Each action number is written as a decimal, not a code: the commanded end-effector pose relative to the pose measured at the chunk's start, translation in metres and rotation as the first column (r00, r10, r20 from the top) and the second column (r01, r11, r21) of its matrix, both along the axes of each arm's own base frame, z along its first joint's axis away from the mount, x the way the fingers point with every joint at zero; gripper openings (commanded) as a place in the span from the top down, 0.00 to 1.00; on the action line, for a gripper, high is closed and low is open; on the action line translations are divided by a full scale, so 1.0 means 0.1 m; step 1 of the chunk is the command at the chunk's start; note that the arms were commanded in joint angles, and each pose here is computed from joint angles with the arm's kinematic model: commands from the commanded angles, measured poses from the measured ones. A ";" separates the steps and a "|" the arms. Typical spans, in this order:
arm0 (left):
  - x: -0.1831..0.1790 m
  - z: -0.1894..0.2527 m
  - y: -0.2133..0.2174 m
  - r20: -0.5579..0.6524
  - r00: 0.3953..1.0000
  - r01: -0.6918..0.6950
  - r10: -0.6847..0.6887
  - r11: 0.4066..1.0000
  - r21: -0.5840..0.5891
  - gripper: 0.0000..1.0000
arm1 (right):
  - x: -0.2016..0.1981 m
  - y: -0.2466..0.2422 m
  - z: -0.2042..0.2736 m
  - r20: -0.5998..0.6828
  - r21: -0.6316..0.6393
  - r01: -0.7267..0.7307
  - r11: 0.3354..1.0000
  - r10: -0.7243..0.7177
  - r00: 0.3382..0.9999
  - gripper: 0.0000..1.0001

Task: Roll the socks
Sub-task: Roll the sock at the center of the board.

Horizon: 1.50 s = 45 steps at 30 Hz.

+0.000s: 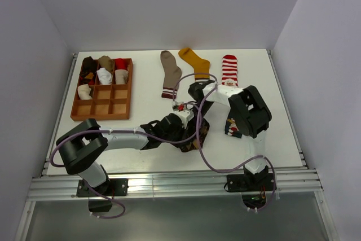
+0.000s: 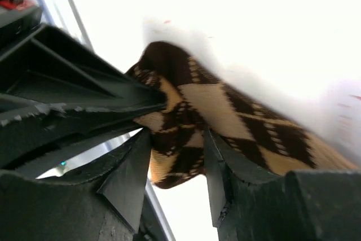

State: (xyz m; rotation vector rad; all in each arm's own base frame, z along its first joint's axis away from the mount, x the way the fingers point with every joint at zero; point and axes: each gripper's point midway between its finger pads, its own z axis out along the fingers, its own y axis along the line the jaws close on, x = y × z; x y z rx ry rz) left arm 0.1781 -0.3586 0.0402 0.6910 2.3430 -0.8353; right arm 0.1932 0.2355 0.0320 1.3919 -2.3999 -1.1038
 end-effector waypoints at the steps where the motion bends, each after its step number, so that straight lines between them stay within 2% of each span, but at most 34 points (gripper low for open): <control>1: -0.07 -0.26 0.14 -0.046 0.998 -0.030 0.035 0.995 0.100 1.00 | 0.45 -0.03 -0.01 0.190 0.030 0.049 0.998 -0.053 0.980 0.50; 11: -0.03 -0.23 0.13 -0.040 0.997 -0.062 0.066 0.994 0.088 1.00 | 0.96 -0.51 0.23 0.217 0.063 0.301 0.952 -0.307 0.927 0.50; 24: -0.02 -0.24 0.13 -0.037 0.997 -0.063 0.067 0.993 0.097 1.00 | 1.02 -0.80 0.20 0.246 -0.018 0.461 0.887 -0.443 0.862 0.44; 31: -0.02 -0.22 0.14 -0.030 0.997 -0.065 0.068 0.993 0.095 1.00 | 0.96 -0.92 0.16 0.222 -0.053 0.499 0.865 -0.477 0.850 0.42; 35: -0.01 -0.21 0.13 -0.027 0.997 -0.064 0.066 0.994 0.091 1.00 | 0.86 -0.82 0.13 0.120 -0.036 0.477 0.878 -0.470 0.875 0.42; 45: 0.00 -0.21 0.11 -0.025 0.998 -0.058 0.061 0.994 0.094 1.00 | 0.83 -0.72 0.15 0.028 -0.026 0.476 0.879 -0.475 0.879 0.41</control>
